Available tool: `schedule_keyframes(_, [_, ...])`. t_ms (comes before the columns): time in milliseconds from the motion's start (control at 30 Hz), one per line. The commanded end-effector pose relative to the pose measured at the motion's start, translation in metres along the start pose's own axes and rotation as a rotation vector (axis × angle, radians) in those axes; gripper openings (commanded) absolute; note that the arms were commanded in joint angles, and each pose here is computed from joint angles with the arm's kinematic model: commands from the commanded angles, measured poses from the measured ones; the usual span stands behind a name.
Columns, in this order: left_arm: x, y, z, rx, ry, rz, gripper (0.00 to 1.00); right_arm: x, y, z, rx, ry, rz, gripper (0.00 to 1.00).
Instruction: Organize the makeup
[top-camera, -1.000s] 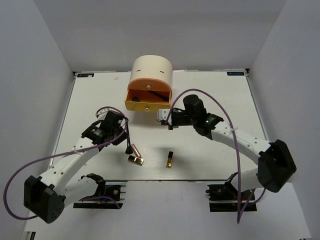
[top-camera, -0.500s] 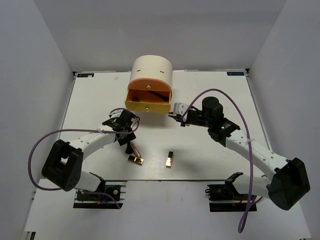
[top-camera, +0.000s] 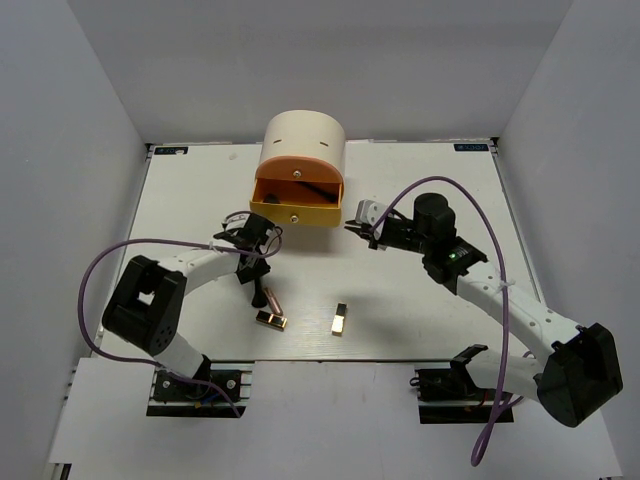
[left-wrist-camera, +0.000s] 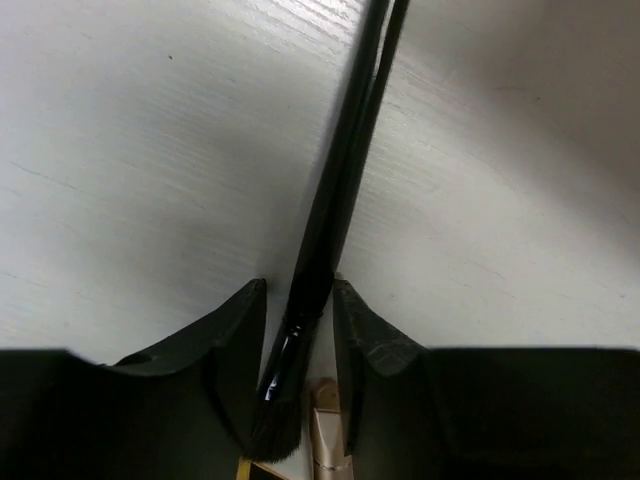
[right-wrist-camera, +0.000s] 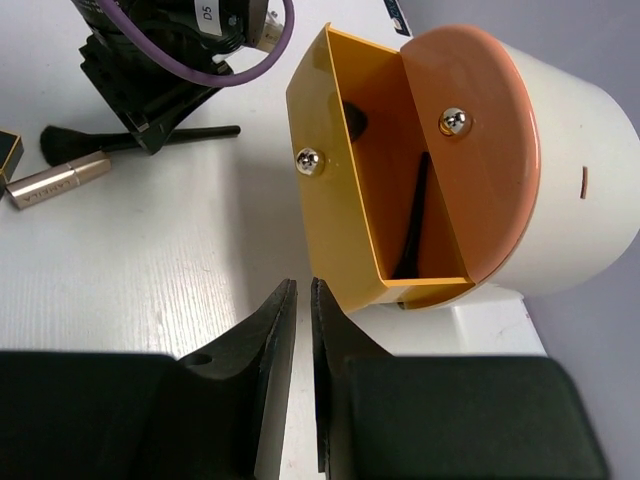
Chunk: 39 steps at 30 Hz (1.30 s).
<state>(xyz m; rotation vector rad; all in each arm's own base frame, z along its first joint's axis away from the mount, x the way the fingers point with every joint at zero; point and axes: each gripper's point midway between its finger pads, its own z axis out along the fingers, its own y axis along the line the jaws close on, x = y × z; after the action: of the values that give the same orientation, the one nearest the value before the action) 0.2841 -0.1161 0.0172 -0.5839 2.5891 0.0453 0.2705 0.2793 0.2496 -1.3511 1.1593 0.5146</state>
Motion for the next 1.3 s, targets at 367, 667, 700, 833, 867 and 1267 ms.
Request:
schedule_keyframes(367, [-0.019, 0.029, -0.025, -0.02, -0.096, -0.043, 0.09, -0.022, -0.011, -0.005, 0.009, -0.075, -0.021, 0.31])
schedule_keyframes(667, [-0.099, -0.042, -0.179, 0.579, -0.4, 0.004, 0.05, -0.021, -0.014, -0.004, 0.031, -0.091, -0.01, 0.37])
schedule_keyframes(700, [-0.105, -0.061, -0.198, 0.704, -0.457, 0.048, 0.05, -0.02, -0.014, -0.004, 0.033, -0.092, -0.007, 0.36])
schedule_keyframes(833, [-0.099, -0.092, -0.232, 0.897, -0.511, 0.392, 0.07, -0.017, -0.016, -0.001, 0.03, -0.091, 0.004, 0.35])
schedule_keyframes(867, [-0.095, -0.098, -0.237, 0.932, -0.508, 0.48, 0.06, -0.018, -0.018, -0.002, 0.034, -0.092, 0.001, 0.35])
schedule_keyframes(1267, [-0.166, -0.144, -0.248, 0.806, -0.915, 1.146, 0.0, -0.013, -0.025, -0.008, 0.076, -0.085, 0.005, 0.35])
